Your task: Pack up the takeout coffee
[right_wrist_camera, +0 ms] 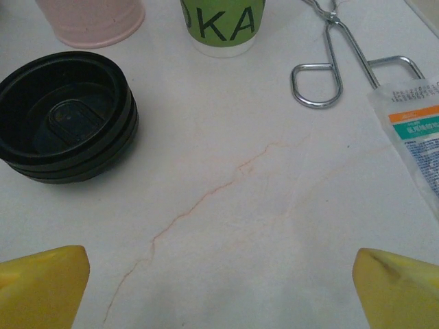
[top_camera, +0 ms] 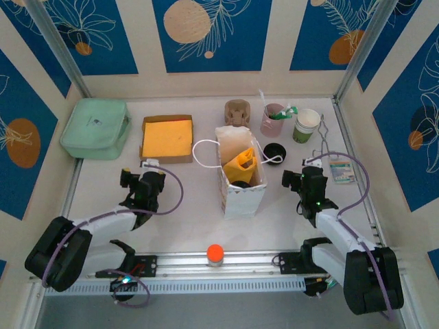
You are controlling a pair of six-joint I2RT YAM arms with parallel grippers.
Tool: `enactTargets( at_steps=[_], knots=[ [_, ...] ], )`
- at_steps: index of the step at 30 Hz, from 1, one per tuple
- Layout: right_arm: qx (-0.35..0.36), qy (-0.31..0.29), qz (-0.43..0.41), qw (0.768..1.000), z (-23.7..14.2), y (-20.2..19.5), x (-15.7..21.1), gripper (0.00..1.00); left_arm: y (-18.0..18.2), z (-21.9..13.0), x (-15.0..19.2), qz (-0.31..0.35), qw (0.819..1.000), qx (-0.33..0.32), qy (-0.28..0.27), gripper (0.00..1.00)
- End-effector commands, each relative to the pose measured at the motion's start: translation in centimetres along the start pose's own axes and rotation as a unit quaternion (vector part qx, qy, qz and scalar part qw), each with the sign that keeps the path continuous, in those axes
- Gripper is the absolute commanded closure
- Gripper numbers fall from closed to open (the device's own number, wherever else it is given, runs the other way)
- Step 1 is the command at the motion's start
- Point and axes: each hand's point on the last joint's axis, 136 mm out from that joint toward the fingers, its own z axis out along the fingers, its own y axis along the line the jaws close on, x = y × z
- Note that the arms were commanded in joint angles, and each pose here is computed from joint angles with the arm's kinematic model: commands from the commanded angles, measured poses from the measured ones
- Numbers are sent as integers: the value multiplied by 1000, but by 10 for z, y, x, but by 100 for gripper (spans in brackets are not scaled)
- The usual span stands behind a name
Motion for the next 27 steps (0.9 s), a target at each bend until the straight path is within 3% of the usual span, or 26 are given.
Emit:
enactTargets(
  at_steps=[1, 27],
  knots=[
    [-11, -27, 7, 1000, 0, 5, -23, 1, 2, 4, -18, -24, 1000, -2, -17, 1],
    [-11, -26, 10, 1000, 7, 5, -27, 1, 1, 13, -27, -38, 999, -1, -35, 0]
  ],
)
